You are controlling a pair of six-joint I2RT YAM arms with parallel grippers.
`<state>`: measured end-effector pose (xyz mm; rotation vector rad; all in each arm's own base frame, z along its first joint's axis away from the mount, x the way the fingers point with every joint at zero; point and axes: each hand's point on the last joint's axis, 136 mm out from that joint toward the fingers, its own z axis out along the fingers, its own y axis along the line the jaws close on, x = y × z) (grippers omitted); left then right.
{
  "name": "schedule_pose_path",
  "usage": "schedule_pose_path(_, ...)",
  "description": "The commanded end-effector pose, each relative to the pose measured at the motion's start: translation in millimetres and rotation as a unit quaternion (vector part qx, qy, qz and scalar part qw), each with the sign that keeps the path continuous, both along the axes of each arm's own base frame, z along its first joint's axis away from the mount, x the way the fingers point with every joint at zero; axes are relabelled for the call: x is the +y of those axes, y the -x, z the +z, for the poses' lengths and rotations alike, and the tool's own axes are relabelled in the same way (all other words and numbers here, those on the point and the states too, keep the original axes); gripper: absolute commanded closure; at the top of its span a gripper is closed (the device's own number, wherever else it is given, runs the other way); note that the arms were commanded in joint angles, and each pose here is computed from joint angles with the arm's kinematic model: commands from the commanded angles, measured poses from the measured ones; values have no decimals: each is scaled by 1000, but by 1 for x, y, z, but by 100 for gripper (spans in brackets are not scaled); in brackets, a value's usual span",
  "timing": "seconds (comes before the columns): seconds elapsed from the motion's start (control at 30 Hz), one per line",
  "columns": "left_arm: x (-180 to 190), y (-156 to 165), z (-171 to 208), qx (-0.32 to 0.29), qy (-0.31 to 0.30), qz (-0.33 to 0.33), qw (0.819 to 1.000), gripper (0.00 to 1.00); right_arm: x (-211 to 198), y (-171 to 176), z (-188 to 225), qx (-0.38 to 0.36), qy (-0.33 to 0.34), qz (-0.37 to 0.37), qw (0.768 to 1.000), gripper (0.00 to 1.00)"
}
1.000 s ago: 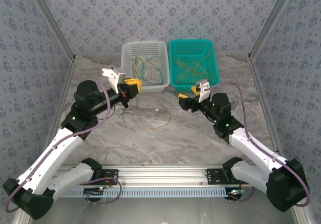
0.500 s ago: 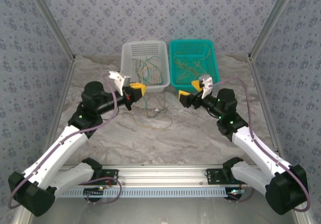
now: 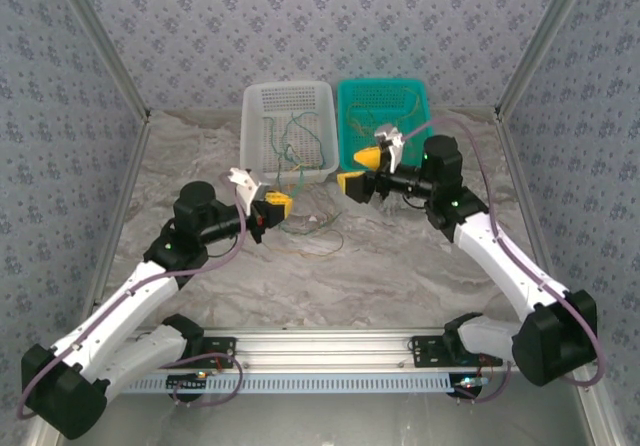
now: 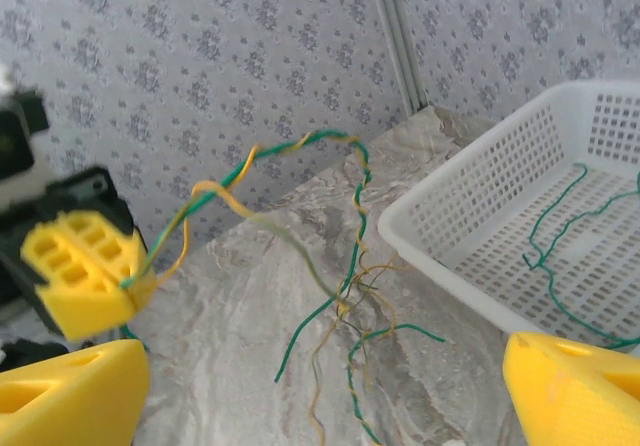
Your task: Untangle the cables
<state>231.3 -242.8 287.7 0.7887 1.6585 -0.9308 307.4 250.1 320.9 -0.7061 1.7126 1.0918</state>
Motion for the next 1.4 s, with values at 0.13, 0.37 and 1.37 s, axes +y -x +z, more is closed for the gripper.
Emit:
schedule_pose_path(0.13, -10, 5, -5, -41, -28, -13, 999, 100, 21, -35, 14, 210, -41, -16, 977, 7)
schedule_pose_path(0.37, -22, 4, -14, -42, -39, -21, 998, 100, 65, -29, -8, 294, -2, 28, 955, 13)
schedule_pose_path(1.37, 109, -27, 33, -136, 130, 274, 943, 20, 52, 46, 107, 31, 51, 135, 989, 100)
